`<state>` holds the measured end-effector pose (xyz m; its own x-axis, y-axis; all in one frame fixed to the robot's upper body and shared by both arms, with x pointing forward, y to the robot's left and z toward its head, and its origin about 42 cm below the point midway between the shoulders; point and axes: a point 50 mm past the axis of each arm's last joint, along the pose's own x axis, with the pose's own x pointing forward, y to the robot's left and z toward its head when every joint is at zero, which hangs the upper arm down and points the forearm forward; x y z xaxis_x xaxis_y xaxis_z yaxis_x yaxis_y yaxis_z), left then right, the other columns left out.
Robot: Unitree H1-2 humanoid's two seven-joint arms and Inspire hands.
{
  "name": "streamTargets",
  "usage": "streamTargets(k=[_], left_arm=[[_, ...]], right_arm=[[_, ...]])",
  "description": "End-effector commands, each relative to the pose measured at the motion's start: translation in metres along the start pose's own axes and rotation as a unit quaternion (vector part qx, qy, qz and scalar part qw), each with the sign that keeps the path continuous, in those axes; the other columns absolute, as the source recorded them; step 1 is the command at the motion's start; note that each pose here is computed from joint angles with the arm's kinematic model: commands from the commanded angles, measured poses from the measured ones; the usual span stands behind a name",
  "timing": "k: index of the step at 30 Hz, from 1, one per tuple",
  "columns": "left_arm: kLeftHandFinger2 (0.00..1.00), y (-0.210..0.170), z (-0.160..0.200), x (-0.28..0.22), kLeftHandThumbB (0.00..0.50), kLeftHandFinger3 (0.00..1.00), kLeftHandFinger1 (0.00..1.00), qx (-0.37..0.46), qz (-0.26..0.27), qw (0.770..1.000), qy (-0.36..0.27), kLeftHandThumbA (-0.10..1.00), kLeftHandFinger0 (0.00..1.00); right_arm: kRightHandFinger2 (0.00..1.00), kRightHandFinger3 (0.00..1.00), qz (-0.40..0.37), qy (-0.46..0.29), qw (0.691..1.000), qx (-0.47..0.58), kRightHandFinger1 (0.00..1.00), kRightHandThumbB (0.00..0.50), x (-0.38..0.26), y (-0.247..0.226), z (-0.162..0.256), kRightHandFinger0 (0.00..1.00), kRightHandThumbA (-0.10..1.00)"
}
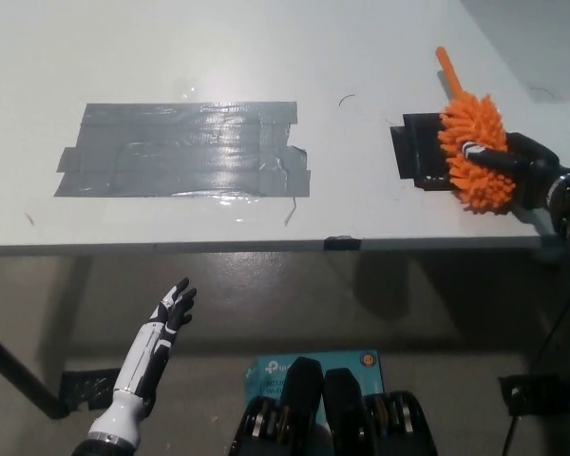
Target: An orange duster is kept infront of the robot in the middle of the table and the robot extends its right arm to grab the duster, picks it up and hands it to a person
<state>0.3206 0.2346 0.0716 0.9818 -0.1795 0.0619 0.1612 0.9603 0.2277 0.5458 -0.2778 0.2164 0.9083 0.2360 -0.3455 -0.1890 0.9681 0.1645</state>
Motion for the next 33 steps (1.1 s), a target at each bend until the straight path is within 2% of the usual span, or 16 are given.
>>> streamTargets(k=[1,4,5,10,12,14,15,17,19,26,33], left_arm=[[1.00,0.009,0.016,0.016,0.189,1.00,1.00,0.006,-0.002,1.000,-0.029,0.99,1.00],[1.00,0.009,0.016,0.016,0.187,1.00,1.00,0.005,-0.002,1.000,-0.030,0.99,1.00],[1.00,0.009,0.016,0.016,0.184,1.00,1.00,0.005,-0.001,1.000,-0.030,0.99,1.00],[1.00,0.009,0.017,0.017,0.175,1.00,1.00,0.005,-0.003,1.000,-0.029,0.99,1.00],[1.00,0.009,0.017,0.017,0.171,1.00,1.00,0.005,-0.003,1.000,-0.031,0.99,1.00],[1.00,0.009,0.016,0.017,0.173,1.00,1.00,0.004,-0.003,1.000,-0.030,0.99,1.00],[1.00,0.009,0.016,0.017,0.176,1.00,1.00,0.005,-0.002,1.000,-0.029,0.99,1.00],[1.00,0.009,0.016,0.017,0.175,1.00,1.00,0.005,-0.002,1.000,-0.028,0.99,1.00],[1.00,0.009,0.016,0.016,0.174,1.00,1.00,0.004,-0.002,1.000,-0.029,0.99,1.00],[1.00,0.010,0.017,0.017,0.179,1.00,1.00,0.009,-0.003,1.000,-0.030,1.00,1.00],[1.00,0.010,0.018,0.019,0.181,1.00,1.00,0.009,-0.003,0.999,-0.032,1.00,1.00]], right_arm=[[0.64,1.00,0.204,-0.150,0.941,0.223,0.30,0.040,-0.008,0.050,0.067,0.00,-0.10],[0.65,1.00,0.224,-0.162,0.929,0.247,0.32,0.057,-0.007,0.061,0.063,0.00,-0.10],[0.69,1.00,0.228,-0.166,0.925,0.253,0.35,0.058,-0.008,0.069,0.061,0.00,-0.10],[0.71,1.00,0.245,-0.170,0.914,0.274,0.33,0.072,-0.007,0.094,0.050,0.00,-0.10],[0.74,1.00,0.251,-0.163,0.909,0.290,0.37,0.110,-0.004,0.103,0.040,0.00,-0.10],[0.76,1.00,0.250,-0.156,0.903,0.312,0.40,0.124,-0.001,0.108,0.033,0.00,-0.10],[0.76,1.00,0.244,-0.148,0.901,0.326,0.41,0.124,0.001,0.113,0.027,0.00,-0.10],[0.75,1.00,0.243,-0.138,0.896,0.346,0.40,0.087,0.004,0.116,0.019,0.00,-0.10],[0.73,1.00,0.240,-0.131,0.893,0.358,0.38,0.076,0.006,0.117,0.013,0.00,-0.10],[0.65,1.00,0.211,-0.105,0.901,0.363,0.32,0.099,0.010,0.115,-0.007,0.00,-0.10],[0.67,1.00,0.219,-0.101,0.894,0.377,0.33,0.111,0.011,0.118,-0.009,0.00,-0.10]])
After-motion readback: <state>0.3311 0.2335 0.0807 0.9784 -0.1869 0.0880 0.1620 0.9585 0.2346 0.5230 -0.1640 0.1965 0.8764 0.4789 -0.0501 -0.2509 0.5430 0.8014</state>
